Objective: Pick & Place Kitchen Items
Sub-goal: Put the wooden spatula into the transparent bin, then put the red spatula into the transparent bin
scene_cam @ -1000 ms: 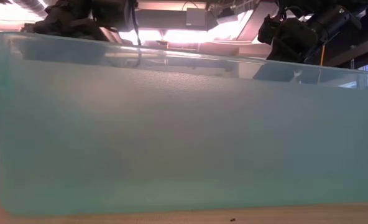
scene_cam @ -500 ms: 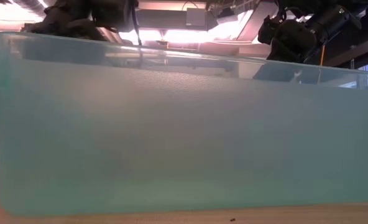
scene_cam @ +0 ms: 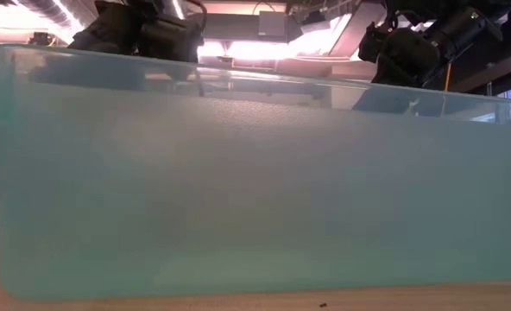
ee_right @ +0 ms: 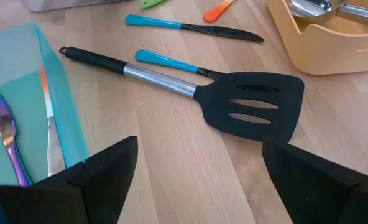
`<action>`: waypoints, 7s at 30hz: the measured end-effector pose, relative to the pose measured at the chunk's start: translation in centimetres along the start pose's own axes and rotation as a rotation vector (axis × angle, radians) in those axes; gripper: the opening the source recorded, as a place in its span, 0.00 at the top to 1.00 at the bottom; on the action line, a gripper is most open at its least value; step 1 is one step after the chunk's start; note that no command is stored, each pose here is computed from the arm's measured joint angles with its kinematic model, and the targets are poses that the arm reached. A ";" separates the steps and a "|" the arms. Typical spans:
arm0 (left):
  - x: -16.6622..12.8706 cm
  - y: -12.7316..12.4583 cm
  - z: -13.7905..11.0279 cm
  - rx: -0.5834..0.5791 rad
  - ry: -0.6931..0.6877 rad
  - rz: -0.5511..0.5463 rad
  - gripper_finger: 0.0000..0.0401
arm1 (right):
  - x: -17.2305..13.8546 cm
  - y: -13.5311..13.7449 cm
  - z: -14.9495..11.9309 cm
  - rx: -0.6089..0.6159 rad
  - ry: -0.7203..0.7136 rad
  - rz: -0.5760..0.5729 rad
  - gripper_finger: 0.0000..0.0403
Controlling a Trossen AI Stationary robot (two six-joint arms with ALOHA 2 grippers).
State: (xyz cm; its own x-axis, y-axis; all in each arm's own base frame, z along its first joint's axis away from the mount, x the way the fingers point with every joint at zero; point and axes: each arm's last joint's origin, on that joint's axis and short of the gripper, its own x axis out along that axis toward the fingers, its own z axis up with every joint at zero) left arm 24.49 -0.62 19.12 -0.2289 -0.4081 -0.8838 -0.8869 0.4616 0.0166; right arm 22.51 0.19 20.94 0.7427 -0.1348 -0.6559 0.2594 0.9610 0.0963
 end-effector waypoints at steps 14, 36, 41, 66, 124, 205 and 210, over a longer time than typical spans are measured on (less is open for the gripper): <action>-0.6 0.3 -0.2 0.068 -0.038 0.036 0.90 | 0.0 0.0 0.0 0.000 0.005 -0.001 0.14; -3.8 -2.7 -7.2 0.213 -0.187 -0.114 0.81 | 0.0 -0.1 -0.2 -0.001 0.017 -0.013 0.14; -2.0 -3.4 -9.6 0.217 -0.137 -0.053 0.87 | 0.0 -0.1 -0.2 0.006 0.019 -0.016 0.14; 1.3 -4.9 -10.8 0.259 -0.082 0.084 0.95 | 0.0 -0.2 -0.1 0.014 0.008 -0.040 0.14; -3.6 -9.0 -3.4 0.641 -1.523 0.071 0.99 | 1.2 1.3 0.7 -0.305 -0.104 0.020 0.14; -7.7 14.2 18.9 -0.468 -0.459 0.132 0.37 | 2.2 3.5 -4.8 -0.412 -0.361 0.751 0.14; -7.9 14.8 19.3 -0.491 -0.485 0.106 0.37 | 2.2 3.5 -4.8 -0.412 -0.362 0.751 0.14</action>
State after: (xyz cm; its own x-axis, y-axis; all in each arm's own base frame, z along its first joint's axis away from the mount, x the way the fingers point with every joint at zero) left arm 20.96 24.63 17.27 -0.2203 0.0702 -0.9729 -0.9747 0.0236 0.2224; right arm 22.11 4.41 16.20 0.7924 0.5569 -0.2489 -0.5556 0.8273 0.0823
